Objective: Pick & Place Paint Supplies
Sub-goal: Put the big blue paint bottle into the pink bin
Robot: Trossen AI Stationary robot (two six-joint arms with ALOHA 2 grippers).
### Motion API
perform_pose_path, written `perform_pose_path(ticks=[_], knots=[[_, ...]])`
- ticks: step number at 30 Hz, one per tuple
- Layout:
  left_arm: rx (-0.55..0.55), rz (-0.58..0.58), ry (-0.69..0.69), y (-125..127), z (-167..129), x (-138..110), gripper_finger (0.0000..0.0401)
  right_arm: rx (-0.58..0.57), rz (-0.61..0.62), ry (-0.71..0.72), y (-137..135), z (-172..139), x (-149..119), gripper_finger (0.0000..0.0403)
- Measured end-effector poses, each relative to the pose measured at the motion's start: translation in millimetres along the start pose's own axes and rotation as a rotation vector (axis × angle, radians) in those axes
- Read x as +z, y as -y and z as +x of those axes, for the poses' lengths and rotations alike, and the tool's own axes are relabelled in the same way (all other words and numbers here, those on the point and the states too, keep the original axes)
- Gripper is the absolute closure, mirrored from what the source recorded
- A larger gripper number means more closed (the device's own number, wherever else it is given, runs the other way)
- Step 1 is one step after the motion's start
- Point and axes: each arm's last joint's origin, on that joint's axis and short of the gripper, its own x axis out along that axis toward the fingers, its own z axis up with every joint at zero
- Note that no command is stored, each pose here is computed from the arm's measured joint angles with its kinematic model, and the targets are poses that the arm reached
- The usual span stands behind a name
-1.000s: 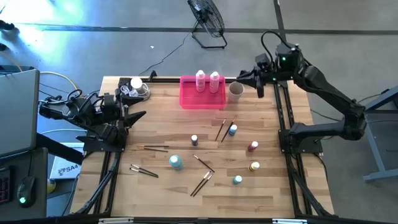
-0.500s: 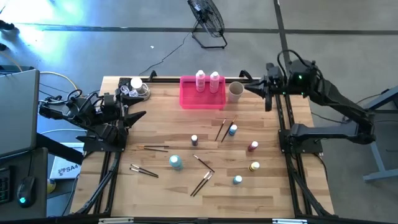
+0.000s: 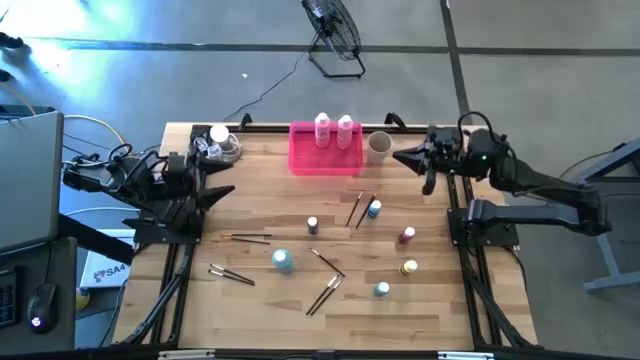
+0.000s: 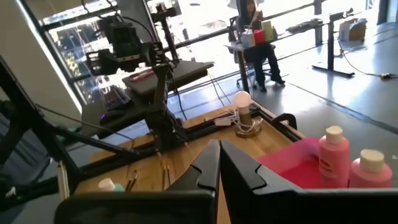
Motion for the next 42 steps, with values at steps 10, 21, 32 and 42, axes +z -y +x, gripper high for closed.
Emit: perform_pose_path(ticks=[10,21,32,42], knots=[[-0.203,0.073,-0.08,12.9,12.5,-7.8,0.0107,0.006,0.069,0.06,7.0,13.5,-22.0,0.0399],[-0.309,0.294,-0.291,38.4,56.8,-42.3,0.0107,0.03,0.079,0.114,6.0,17.0,-17.3,0.0399],[-0.435,0.238,-0.334,54.6,79.5,-56.7,0.0108,0.064,0.096,0.102,5.0,16.9,-17.6,0.0399],[-0.484,0.123,-0.219,58.9,81.1,-43.4,0.0108,0.173,0.084,0.043,2.1,16.8,-20.3,0.0399]])
